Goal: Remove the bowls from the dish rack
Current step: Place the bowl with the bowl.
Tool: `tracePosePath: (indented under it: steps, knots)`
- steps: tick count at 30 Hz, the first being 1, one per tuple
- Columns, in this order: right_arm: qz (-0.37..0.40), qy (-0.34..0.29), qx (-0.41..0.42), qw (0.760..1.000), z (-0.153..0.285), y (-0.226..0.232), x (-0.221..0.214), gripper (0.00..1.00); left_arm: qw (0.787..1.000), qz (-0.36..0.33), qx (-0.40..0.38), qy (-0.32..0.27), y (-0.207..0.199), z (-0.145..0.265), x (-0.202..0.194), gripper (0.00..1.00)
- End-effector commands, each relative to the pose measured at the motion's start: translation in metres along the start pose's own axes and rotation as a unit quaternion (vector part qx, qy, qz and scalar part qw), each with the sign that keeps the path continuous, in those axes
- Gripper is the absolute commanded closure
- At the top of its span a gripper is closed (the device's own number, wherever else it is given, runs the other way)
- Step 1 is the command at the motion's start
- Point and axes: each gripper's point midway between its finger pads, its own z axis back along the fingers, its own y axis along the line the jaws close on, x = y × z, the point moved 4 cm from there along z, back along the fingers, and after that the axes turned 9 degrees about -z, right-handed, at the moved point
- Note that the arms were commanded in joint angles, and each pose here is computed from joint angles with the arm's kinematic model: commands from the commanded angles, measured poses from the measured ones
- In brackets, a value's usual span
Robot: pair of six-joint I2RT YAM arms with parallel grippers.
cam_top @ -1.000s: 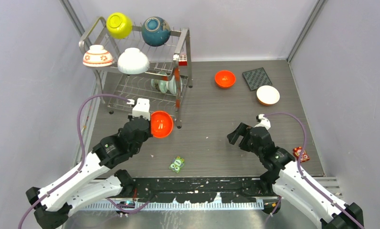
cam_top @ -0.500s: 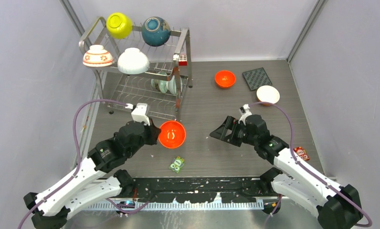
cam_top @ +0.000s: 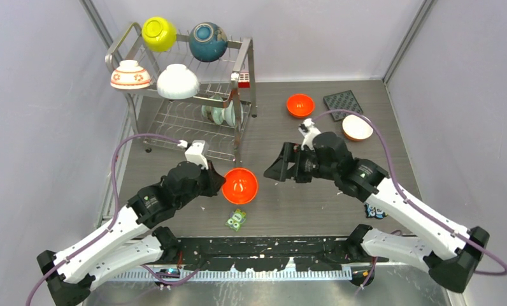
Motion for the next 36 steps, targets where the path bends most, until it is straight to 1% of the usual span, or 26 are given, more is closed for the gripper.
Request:
tracePosePath:
  steps: [1,5,12,22,28,32,36]
  knots:
    - [0.064,0.023,-0.102,0.992,-0.006,-0.006,-0.012,0.13,0.998,0.021,-0.034,-0.039,-0.014,0.000,0.018,1.00]
    - [0.085,0.029,-0.135,0.987,-0.022,-0.003,-0.021,0.16,0.999,0.019,-0.033,-0.039,-0.013,0.000,0.016,1.00]
    - [0.097,0.039,-0.145,0.984,-0.039,0.007,-0.030,0.19,0.999,0.016,-0.032,-0.037,-0.012,-0.001,0.014,1.00]
    - [0.082,0.035,-0.148,0.985,-0.057,0.007,-0.032,0.26,0.998,0.013,-0.035,-0.041,-0.013,0.000,0.015,1.00]
    - [0.067,0.024,-0.140,0.988,-0.070,0.012,-0.029,0.34,0.998,0.013,-0.035,-0.041,-0.012,0.001,0.014,1.00]
    - [0.060,0.027,-0.133,0.989,-0.080,0.017,-0.029,0.40,0.998,0.014,-0.035,-0.040,-0.011,0.001,0.012,1.00]
    - [0.059,0.034,-0.133,0.989,-0.088,0.017,-0.032,0.44,0.998,0.015,-0.035,-0.040,-0.011,0.001,0.012,1.00]
